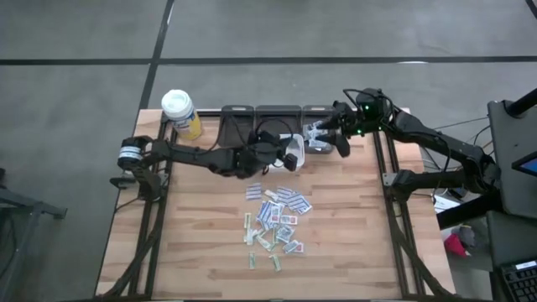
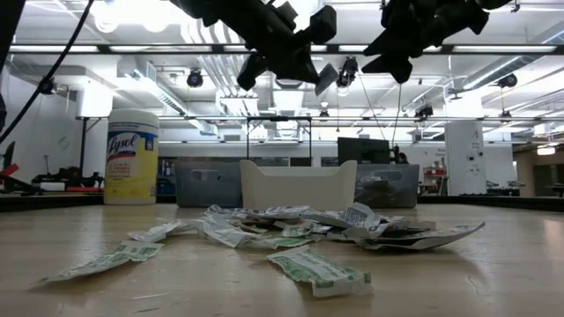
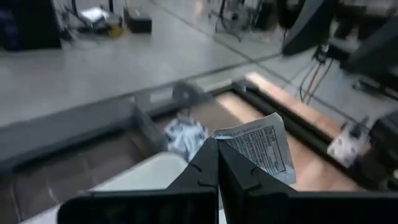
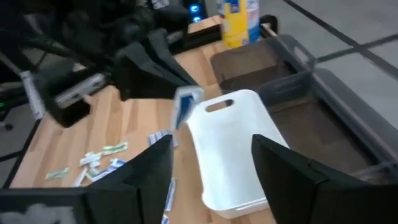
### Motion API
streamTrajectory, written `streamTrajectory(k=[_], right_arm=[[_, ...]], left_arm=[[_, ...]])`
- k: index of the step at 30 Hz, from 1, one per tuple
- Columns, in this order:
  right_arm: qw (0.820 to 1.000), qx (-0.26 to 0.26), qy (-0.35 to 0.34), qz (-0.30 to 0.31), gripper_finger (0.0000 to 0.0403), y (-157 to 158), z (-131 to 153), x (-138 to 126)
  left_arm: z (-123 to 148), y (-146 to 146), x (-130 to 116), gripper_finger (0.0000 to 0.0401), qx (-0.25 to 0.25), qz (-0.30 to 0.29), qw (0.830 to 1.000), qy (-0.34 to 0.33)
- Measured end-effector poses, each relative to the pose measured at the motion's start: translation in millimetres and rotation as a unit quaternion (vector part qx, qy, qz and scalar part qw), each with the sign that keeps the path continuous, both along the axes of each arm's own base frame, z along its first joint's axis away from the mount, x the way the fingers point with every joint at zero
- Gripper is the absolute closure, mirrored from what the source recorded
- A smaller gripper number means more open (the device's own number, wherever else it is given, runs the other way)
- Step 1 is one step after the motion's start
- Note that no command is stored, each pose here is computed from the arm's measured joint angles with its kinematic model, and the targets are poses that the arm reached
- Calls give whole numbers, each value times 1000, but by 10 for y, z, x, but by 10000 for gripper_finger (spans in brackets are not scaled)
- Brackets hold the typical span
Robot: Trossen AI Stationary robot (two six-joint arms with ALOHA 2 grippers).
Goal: Pick & Place First Aid Supplies
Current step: Put the blue alcohol pad into the right black bin
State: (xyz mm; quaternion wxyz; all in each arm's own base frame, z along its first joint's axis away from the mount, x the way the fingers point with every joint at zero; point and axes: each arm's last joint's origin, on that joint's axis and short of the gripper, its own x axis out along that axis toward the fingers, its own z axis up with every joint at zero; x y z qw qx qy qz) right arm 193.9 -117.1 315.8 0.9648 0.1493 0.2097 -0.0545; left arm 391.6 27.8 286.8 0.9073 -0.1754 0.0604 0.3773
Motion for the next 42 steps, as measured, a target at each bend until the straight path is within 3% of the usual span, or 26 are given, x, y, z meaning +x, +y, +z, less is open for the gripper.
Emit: streamTrajectory(k=[10,36,42], right_arm=[[1000,11,1,12,154,-3,-80,171],[999,16,19,24,150,-250,-67,666],[998,13,50,36,147,-245,13,658]], left_arm=[[131,57,21,401,44,8,998,-35],[120,92,13,401,46,19,998,-27],[79,87,2,401,45,25,999,-6]])
